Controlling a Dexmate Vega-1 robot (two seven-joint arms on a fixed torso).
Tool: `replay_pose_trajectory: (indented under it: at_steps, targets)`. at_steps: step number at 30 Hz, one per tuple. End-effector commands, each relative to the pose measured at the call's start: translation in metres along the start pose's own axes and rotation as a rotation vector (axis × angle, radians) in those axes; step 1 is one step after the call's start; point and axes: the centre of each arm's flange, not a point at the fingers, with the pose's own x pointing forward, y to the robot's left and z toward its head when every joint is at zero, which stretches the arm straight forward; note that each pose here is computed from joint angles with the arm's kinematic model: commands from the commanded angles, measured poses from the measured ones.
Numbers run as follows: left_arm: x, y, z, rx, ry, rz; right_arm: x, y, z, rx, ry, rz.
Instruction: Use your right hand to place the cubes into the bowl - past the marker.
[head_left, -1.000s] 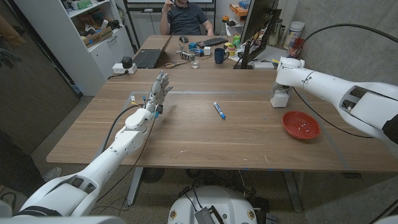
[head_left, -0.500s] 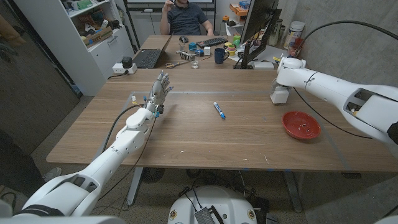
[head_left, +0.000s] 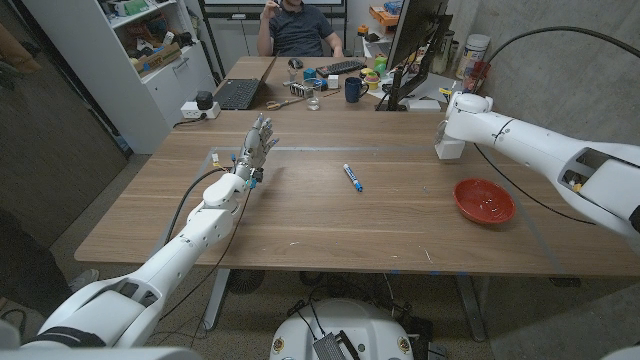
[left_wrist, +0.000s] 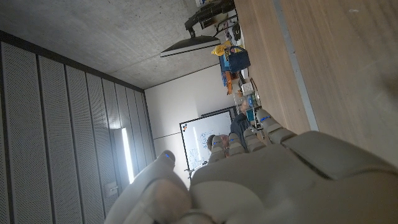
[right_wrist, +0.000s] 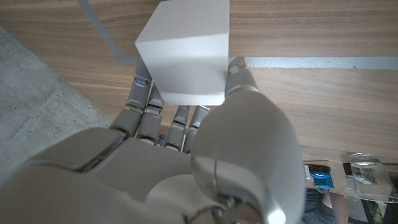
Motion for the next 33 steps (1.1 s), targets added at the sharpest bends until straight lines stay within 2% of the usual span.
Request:
replay_pose_trajectory:
  at_steps: [1,6,8,14,16,17,18,20,22,23,26,27,29,31,33]
  targets:
    - [0.003,0.002,0.000,-0.004,-0.001,-0.003,-0.010,-0.004,0.000,0.033,-0.036,-0.132]
    - [0.004,0.003,0.000,-0.004,0.001,-0.002,-0.013,-0.005,-0.002,0.056,-0.052,-0.190]
    - [0.004,0.004,0.000,-0.002,0.000,-0.003,-0.015,-0.004,-0.003,0.072,-0.058,-0.234]
    - [0.006,0.005,-0.001,-0.003,0.001,-0.004,-0.018,-0.005,-0.003,0.095,-0.072,-0.253]
    - [0.006,0.005,-0.001,-0.006,0.002,-0.003,-0.020,-0.005,-0.003,0.104,-0.076,-0.278]
    - [0.006,0.006,-0.001,-0.003,0.003,-0.002,-0.022,-0.004,-0.003,0.109,-0.088,-0.323]
    - [0.006,0.006,-0.001,-0.003,0.003,-0.001,-0.022,-0.004,-0.003,0.111,-0.089,-0.326]
    - [0.007,0.006,-0.001,-0.004,0.003,-0.006,-0.026,-0.002,-0.005,0.149,-0.120,-0.392]
    - [0.007,0.006,-0.001,-0.004,0.003,-0.004,-0.028,-0.002,-0.005,0.162,-0.115,-0.420]
    - [0.008,0.006,-0.001,-0.005,0.004,-0.004,-0.029,0.000,-0.007,0.181,-0.137,-0.460]
    - [0.008,0.006,-0.001,-0.007,0.003,-0.006,-0.031,0.000,-0.010,0.207,-0.146,-0.494]
    - [0.008,0.007,-0.001,-0.006,0.004,-0.008,-0.032,0.000,-0.011,0.217,-0.132,-0.500]
    - [0.007,0.007,-0.001,-0.005,0.005,-0.005,-0.032,0.000,-0.012,0.218,-0.148,-0.495]
    - [0.007,0.008,-0.001,-0.004,0.003,-0.004,-0.033,0.000,-0.012,0.225,-0.133,-0.508]
    - [0.007,0.007,-0.001,-0.005,0.002,-0.008,-0.034,0.000,-0.013,0.230,-0.144,-0.518]
